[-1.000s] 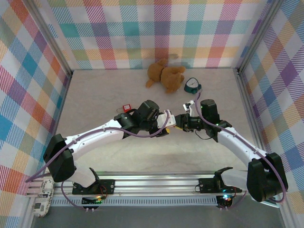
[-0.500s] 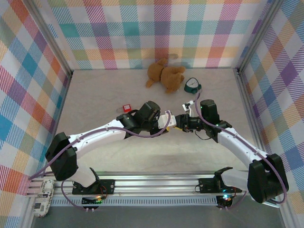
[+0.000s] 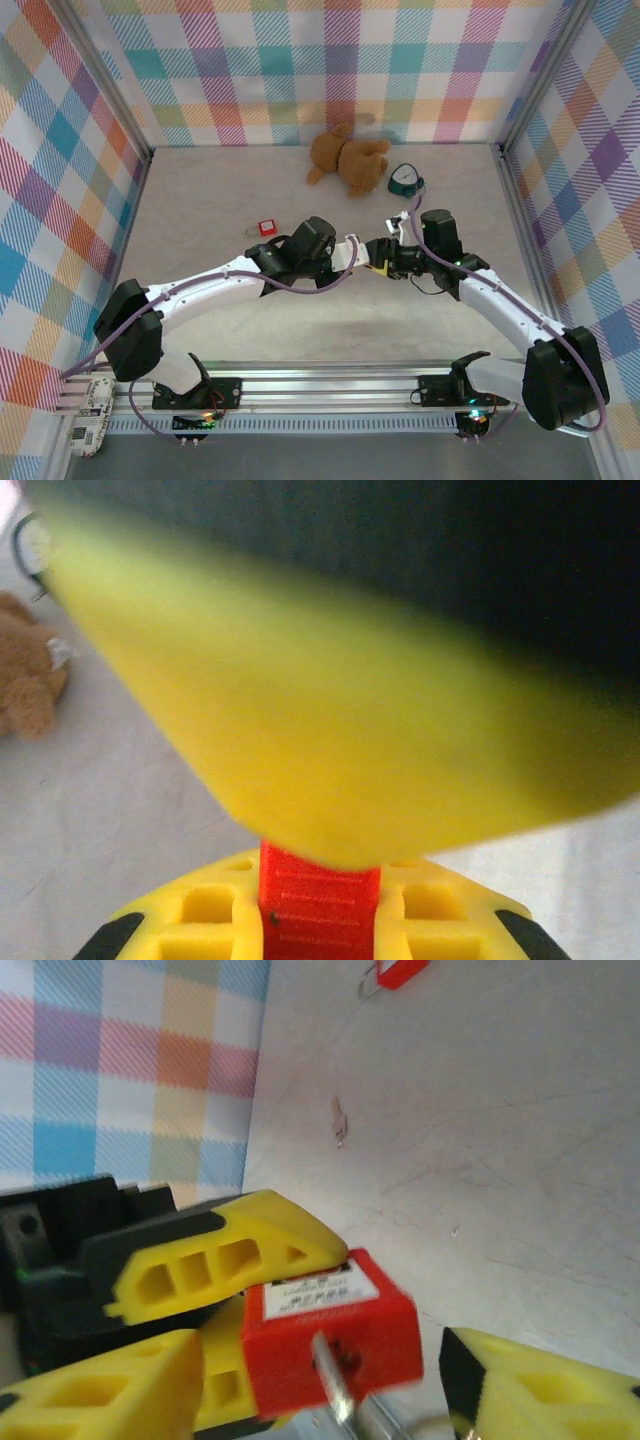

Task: Unlock with the key

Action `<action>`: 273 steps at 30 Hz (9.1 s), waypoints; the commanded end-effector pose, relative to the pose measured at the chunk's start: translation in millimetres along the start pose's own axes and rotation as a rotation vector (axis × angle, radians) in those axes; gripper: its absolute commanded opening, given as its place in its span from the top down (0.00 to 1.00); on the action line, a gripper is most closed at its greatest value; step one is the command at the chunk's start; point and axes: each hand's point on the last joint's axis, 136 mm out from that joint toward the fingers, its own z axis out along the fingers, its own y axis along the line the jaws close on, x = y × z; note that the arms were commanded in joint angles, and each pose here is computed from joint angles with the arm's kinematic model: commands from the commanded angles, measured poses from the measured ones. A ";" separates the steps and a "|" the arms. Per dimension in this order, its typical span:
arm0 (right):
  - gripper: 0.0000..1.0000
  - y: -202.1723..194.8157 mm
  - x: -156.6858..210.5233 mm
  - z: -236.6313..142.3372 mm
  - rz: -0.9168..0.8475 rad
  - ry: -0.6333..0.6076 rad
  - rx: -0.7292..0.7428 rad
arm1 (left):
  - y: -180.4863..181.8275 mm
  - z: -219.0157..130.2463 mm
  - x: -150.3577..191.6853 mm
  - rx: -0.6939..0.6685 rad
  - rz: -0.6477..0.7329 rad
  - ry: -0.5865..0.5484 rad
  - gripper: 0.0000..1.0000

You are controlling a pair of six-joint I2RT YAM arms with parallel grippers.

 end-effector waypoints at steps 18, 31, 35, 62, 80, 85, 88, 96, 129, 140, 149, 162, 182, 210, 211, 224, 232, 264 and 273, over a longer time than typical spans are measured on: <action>0.20 -14.9 -8.4 4.0 0.362 -0.130 0.012 | 19.6 -4.9 -18.8 -0.712 0.468 -0.065 0.96; 0.61 -9.7 -9.4 12.6 0.363 -0.091 -0.035 | -1.3 9.7 -26.9 -0.704 0.531 -0.088 0.97; 0.75 -8.1 -11.3 15.2 0.341 -0.084 -0.049 | -12.9 10.7 -25.3 -0.687 0.531 -0.099 0.96; 0.84 -8.4 -17.2 21.1 0.099 -0.132 0.034 | 5.3 -124.1 15.4 -0.662 0.000 -0.244 0.26; 0.84 27.5 6.0 12.2 0.045 -0.009 -0.060 | -9.3 -65.6 32.1 -0.293 -0.168 -0.287 0.42; 0.84 34.2 2.7 10.4 0.017 -0.016 -0.069 | -31.2 -50.8 38.4 -0.158 -0.171 -0.237 0.55; 0.84 37.1 0.6 11.2 0.009 -0.011 -0.077 | -39.2 -48.3 38.2 -0.108 -0.182 -0.231 0.56; 0.84 39.8 2.5 11.8 0.001 0.003 -0.094 | -23.2 -44.8 35.5 -0.192 -0.162 -0.234 0.59; 0.87 16.0 -13.4 27.1 -0.134 -0.043 -0.013 | -17.9 -54.4 35.6 -0.163 -0.260 -0.200 0.28; 0.87 -48.5 -52.4 51.9 0.050 -0.144 0.122 | 8.9 -86.1 52.1 -0.369 -0.343 -0.273 0.16; 0.88 -105.1 -92.0 57.5 0.241 -0.181 0.150 | 0.6 -76.8 52.5 -0.319 -0.337 -0.258 0.16; 0.88 -165.1 -112.4 51.1 0.324 -0.232 0.186 | -1.1 -75.2 45.2 -0.288 -0.334 -0.252 0.16; 0.86 -165.3 -117.1 54.5 0.360 -0.236 0.095 | -4.8 -65.5 46.2 -0.275 -0.323 -0.255 0.16; 0.84 -136.8 -11.5 46.7 0.474 -0.133 0.229 | 2.6 19.5 69.0 -0.376 -0.154 -0.126 0.18; 0.84 -139.0 -11.2 47.5 0.477 -0.133 0.232 | 6.8 23.5 68.3 -0.402 -0.146 -0.124 0.19; 0.83 -155.9 -10.3 54.9 0.468 -0.105 0.280 | 40.2 56.4 54.4 -0.584 -0.127 -0.152 0.16; 0.82 -169.9 -12.5 54.8 0.458 -0.101 0.294 | 55.6 67.6 68.1 -0.585 -0.179 -0.133 0.17; 0.30 -158.7 -12.6 -17.7 0.105 -0.133 0.691 | 84.3 -63.1 59.9 -0.763 -0.475 -0.238 0.16; 0.34 -146.8 -18.5 28.5 -0.275 0.050 1.021 | 98.6 -161.6 132.1 -1.015 -0.893 -0.161 0.15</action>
